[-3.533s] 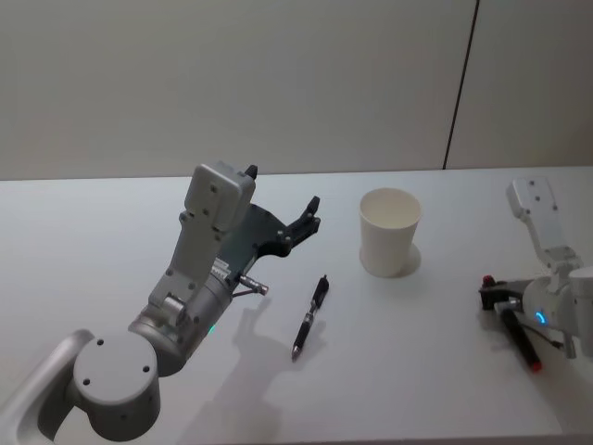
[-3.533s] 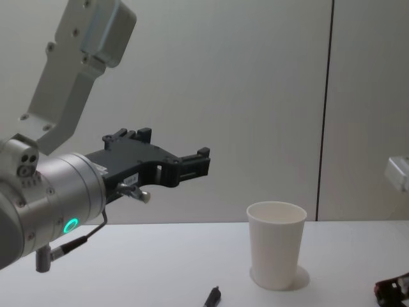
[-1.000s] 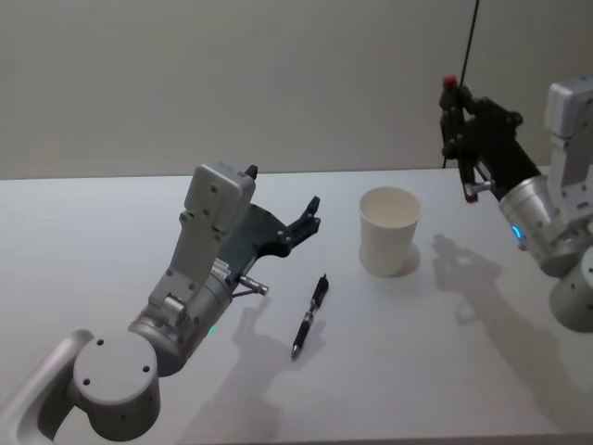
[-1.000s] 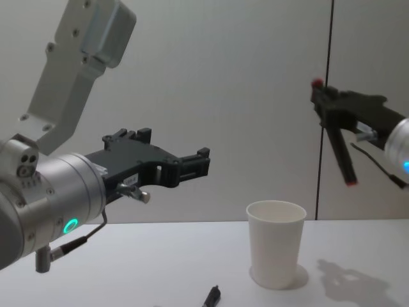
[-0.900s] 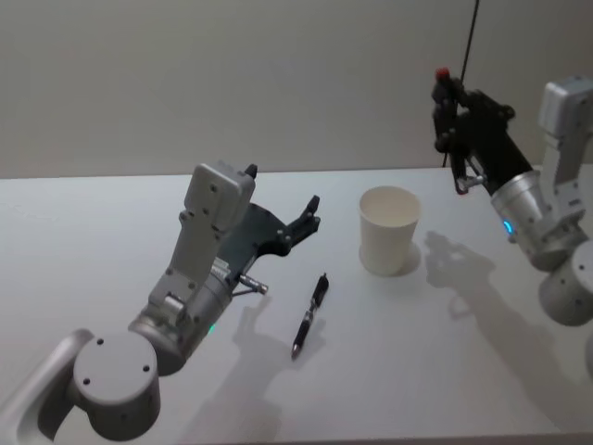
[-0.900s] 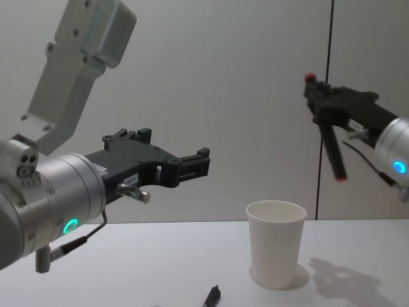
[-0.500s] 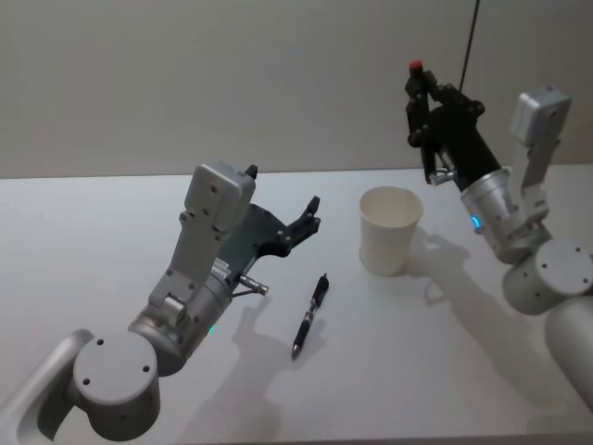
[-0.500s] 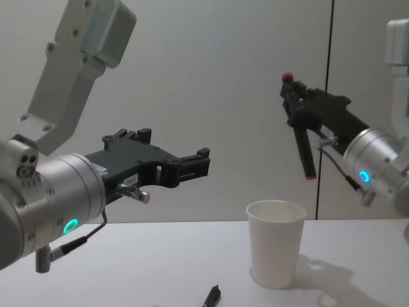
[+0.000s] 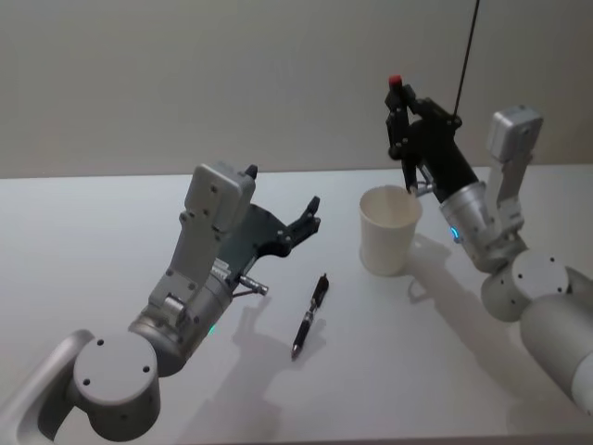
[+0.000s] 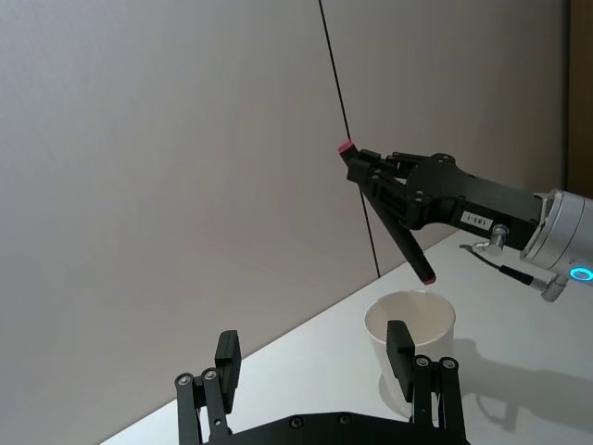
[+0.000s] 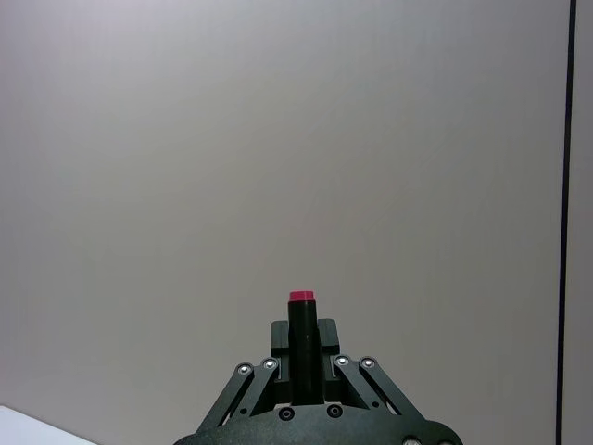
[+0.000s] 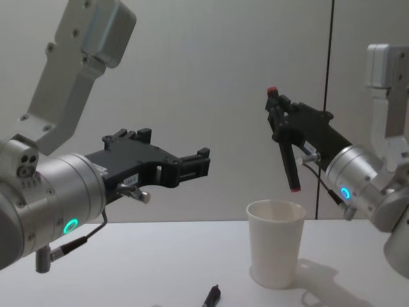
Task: Place the pen into the pen holder.
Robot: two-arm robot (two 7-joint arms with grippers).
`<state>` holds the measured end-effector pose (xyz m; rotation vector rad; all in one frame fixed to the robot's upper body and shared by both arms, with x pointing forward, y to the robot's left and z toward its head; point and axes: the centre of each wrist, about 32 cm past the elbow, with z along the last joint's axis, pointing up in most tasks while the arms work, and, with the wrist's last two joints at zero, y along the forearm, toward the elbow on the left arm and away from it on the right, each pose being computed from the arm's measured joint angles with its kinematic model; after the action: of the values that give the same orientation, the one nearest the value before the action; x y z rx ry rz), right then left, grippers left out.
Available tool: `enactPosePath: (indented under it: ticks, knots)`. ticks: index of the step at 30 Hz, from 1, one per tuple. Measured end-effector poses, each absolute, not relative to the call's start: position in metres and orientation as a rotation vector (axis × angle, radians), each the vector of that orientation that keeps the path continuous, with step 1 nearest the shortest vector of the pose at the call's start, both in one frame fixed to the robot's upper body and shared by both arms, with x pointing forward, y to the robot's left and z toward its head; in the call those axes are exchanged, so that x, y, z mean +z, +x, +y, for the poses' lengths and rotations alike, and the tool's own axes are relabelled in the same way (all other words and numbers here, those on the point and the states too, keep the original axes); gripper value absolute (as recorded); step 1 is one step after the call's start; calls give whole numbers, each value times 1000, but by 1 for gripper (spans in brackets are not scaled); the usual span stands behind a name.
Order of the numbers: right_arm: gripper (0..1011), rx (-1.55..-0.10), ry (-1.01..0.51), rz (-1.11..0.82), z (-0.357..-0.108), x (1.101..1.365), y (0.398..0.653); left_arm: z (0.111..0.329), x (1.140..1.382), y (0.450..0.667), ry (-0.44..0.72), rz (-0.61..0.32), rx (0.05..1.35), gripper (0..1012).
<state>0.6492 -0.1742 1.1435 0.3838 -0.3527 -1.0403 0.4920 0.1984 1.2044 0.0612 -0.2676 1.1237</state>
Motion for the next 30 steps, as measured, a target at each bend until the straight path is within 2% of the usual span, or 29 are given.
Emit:
enactPosePath:
  ticks: [30]
  knots:
    - [165, -1043, 327, -340, -163, 1120, 638, 198, 1204, 492, 61, -268, 1124, 1000]
